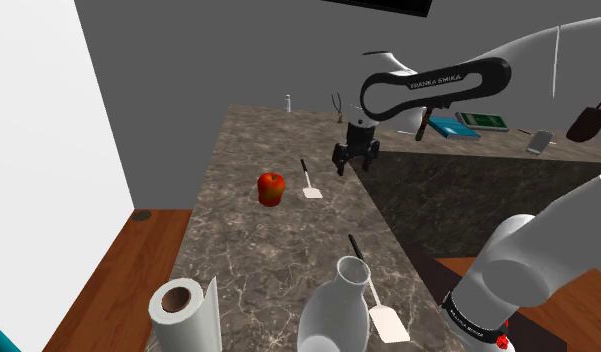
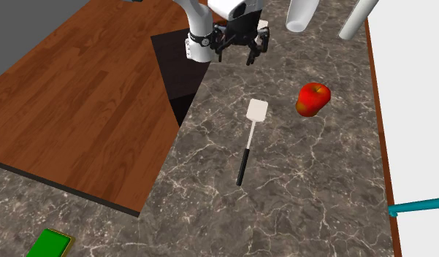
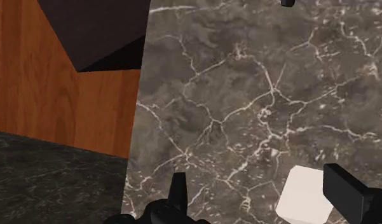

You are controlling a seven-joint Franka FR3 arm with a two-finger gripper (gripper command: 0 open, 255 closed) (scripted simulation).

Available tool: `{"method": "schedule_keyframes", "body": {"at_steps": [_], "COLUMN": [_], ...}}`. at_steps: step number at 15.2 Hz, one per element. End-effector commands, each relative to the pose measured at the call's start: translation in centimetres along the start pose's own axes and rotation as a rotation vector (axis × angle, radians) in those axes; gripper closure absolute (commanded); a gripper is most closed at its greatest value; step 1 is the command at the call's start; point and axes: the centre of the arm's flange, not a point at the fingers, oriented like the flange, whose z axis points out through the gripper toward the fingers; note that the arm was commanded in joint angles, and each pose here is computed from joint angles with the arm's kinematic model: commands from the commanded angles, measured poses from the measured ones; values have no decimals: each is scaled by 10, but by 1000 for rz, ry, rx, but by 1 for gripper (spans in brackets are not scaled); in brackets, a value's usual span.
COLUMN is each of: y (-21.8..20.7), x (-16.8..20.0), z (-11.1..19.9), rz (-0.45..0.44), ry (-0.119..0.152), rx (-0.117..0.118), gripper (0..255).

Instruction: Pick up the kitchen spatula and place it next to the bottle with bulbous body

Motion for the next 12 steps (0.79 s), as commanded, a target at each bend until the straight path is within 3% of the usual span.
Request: {"method": "schedule_keyframes", "body": {"at_steps": [1,12], "y": [-11,-45], "x": [22,144], "z": [12,59], "rz": [36,226], "ry": [12,72], "rx": [7,43], "gripper": [0,0]}}
